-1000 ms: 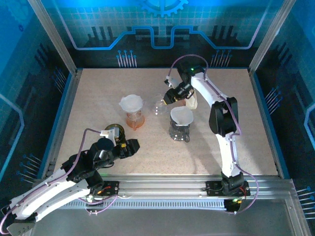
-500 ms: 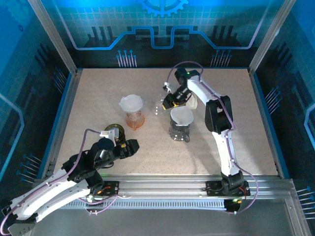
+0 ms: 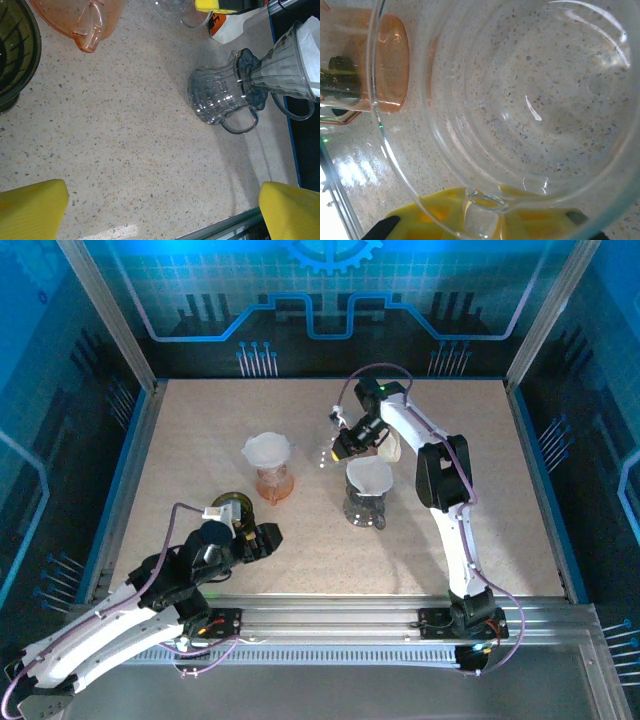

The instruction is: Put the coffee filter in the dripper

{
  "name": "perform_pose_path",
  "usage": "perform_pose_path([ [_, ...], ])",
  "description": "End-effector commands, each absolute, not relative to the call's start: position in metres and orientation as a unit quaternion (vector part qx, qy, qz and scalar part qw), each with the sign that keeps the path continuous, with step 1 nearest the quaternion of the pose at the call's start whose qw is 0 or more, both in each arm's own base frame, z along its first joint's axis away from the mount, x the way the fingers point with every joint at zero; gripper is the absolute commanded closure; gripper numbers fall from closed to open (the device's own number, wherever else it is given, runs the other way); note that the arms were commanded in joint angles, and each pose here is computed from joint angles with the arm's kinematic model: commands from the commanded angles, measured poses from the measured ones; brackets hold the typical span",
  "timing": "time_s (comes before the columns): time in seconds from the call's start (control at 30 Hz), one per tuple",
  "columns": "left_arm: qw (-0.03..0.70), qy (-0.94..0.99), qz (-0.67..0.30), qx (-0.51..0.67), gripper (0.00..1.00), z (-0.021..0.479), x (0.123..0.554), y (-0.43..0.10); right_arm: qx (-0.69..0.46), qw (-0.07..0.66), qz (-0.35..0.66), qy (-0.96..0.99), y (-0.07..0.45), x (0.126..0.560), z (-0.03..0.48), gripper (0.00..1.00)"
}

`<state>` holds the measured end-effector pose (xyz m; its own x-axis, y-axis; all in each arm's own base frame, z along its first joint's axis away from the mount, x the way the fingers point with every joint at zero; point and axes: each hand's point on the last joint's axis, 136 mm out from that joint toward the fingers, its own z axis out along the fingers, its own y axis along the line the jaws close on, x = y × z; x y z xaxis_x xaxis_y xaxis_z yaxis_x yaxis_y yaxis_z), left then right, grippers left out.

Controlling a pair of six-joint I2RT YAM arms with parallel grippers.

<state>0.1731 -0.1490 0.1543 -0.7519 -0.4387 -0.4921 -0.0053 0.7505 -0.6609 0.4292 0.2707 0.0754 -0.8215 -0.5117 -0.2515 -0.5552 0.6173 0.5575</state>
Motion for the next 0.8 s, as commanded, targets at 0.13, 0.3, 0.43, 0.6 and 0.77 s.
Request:
perform_pose_path([
  [0.13,0.319,0.879,-0.328,-0.132,0.01,0.145,0.171,-0.147,-0.293,0.061,0.334,0.894,0.27,0.437,0.1,0.81],
  [0.3,0.318,0.879,-0.329,-0.132,0.01,0.145,0.171,-0.148,-0.291,0.085,0.334,0.892,0.272,0.443,0.118,0.83],
  [0.43,0.318,0.879,-0.329,-0.133,0.01,0.145,0.171,-0.148,-0.29,0.099,0.343,0.888,0.275,0.446,0.133,0.84],
  [0.6,0.317,0.88,-0.329,-0.133,0.01,0.145,0.171,-0.148,-0.29,0.12,0.352,0.882,0.279,0.449,0.155,0.85],
  [0.77,0.316,0.88,-0.328,-0.134,0.01,0.144,0.171,-0.147,-0.292,0.149,0.355,0.875,0.279,0.45,0.184,0.85],
])
